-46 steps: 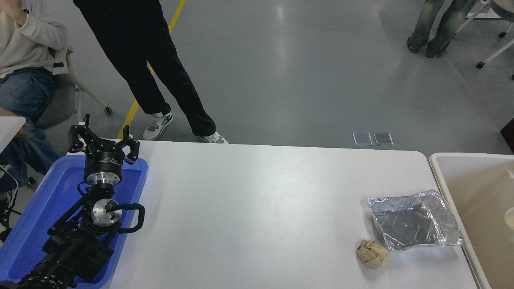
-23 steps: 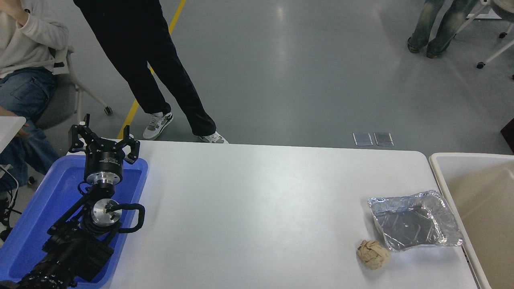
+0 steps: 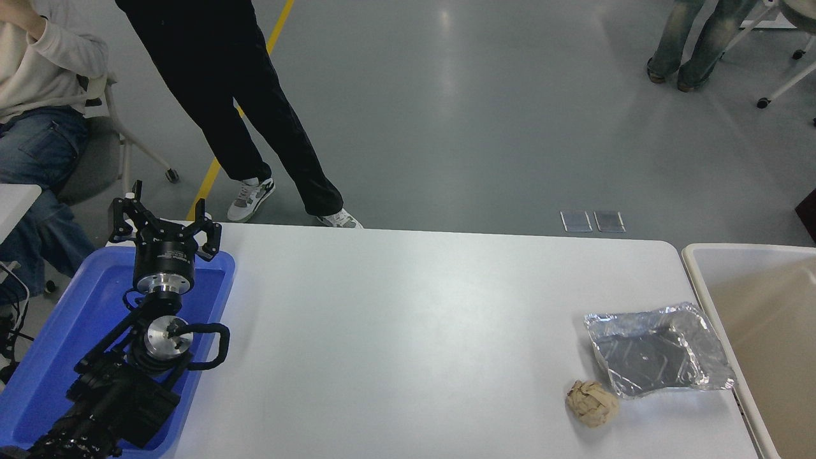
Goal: Pick up paper cup place in dustbin
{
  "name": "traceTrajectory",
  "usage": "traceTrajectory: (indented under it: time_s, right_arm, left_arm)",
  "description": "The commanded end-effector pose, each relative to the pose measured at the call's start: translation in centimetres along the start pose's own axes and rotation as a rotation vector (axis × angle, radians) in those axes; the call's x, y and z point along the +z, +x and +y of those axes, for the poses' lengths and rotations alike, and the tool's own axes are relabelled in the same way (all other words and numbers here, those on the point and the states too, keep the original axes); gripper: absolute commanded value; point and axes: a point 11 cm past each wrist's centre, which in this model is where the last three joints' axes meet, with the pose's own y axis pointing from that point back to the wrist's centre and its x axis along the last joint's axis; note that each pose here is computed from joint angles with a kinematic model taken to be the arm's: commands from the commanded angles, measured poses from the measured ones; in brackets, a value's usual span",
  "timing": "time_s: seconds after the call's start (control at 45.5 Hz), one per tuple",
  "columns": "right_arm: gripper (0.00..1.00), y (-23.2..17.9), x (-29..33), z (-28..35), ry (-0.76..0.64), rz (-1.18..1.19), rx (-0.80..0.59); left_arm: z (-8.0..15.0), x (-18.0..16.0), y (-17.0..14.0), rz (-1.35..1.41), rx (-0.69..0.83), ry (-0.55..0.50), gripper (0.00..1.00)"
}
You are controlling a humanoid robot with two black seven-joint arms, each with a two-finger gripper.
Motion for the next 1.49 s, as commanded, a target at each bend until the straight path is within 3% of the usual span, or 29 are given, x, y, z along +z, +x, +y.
traceTrajectory:
  time_s: [0.0, 0.549, 0.703, 0.967, 1.187, 1.473]
  right_arm:
    - [1.0, -1.6, -4.7, 2.9, 0.11, 0.151, -0.124]
    - [1.0, -7.0, -14.1, 9.8, 0.182, 0.666, -0.234]
    - [1.0, -10.2, -17.1, 12.4, 0.215, 0.795, -0.289]
    - [1.0, -17.2, -17.8, 16.2, 0.244, 0.988, -0.458]
    - [1.0, -20.6, -20.2, 19.9, 0.298, 1.131, -0.523]
    - [1.0, -25.2, -19.6, 22.8, 0.255, 1.335, -0.663]
  left_arm:
    - [0.0, 0.0, 0.0, 0.0, 0.0, 0.0, 0.99]
    - [0.0, 0.0, 0.0, 0.0, 0.0, 0.002, 0.99]
    - [0.0, 0.0, 0.0, -0.001, -0.001, 0.001, 0.99]
    - [0.0, 0.0, 0.0, -0.001, -0.001, 0.001, 0.99]
    - [0.0, 0.0, 0.0, -0.001, -0.001, 0.001, 0.99]
    - [0.0, 0.0, 0.0, 0.0, 0.0, 0.0, 0.99]
